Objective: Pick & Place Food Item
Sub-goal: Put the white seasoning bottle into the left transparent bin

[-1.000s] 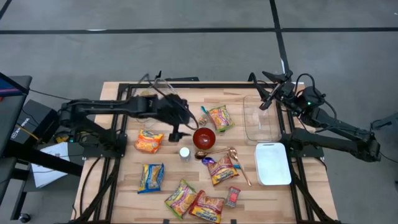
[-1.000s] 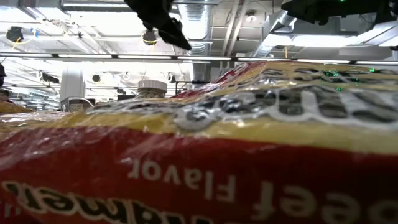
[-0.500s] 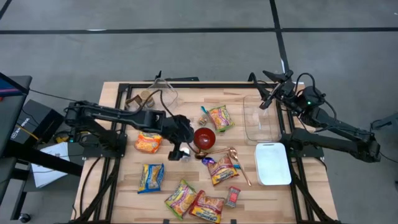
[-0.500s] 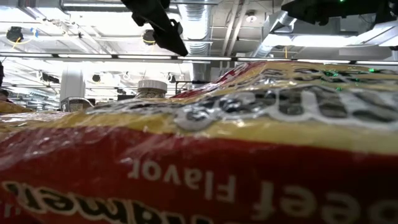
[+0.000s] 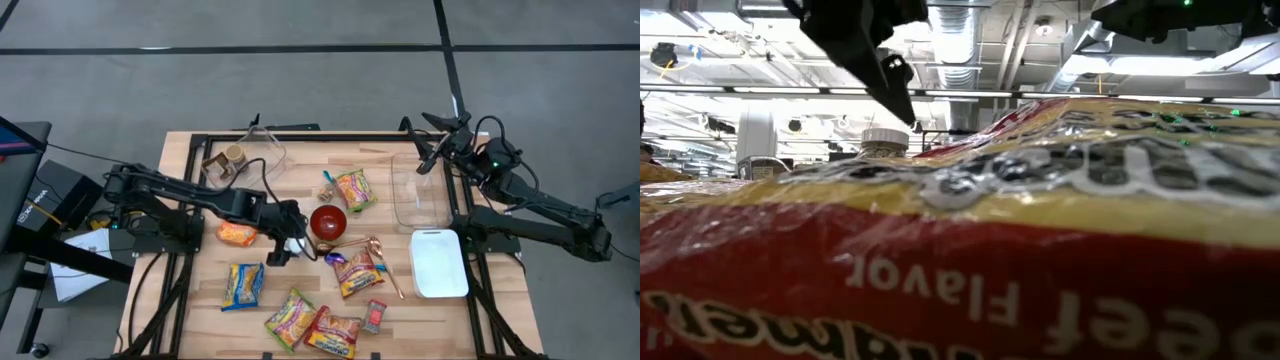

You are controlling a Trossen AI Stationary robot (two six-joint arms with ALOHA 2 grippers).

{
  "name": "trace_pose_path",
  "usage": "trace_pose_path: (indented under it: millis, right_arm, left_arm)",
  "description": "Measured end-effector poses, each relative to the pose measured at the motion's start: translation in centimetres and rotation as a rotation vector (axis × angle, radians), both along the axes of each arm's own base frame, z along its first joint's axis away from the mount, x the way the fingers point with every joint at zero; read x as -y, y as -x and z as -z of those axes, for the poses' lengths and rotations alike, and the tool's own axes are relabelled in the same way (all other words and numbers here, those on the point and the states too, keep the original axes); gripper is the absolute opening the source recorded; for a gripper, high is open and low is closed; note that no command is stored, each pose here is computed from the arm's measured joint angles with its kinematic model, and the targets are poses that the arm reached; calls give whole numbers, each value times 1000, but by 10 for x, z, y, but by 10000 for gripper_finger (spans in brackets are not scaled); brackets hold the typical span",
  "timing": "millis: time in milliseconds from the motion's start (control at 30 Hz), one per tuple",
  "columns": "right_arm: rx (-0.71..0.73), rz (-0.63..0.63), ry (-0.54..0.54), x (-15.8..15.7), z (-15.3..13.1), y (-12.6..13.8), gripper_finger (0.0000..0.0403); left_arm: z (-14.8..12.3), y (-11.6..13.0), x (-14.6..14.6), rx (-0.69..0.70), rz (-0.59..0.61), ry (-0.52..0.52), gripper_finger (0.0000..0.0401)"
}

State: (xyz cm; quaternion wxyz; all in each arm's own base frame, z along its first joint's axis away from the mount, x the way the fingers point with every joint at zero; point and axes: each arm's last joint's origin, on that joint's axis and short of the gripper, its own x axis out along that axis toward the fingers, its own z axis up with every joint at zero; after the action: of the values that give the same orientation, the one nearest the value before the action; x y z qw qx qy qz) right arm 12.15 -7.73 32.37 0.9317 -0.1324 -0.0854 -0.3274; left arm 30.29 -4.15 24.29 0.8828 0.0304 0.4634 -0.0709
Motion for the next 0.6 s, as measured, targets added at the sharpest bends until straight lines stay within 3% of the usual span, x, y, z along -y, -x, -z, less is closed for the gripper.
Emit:
trace_pose_path:
  millis: [600]
  right_arm:
    - [1, 0, 0, 0, 0, 0, 265]
  left_arm:
    - [24, 4, -1, 27, -3, 1, 375]
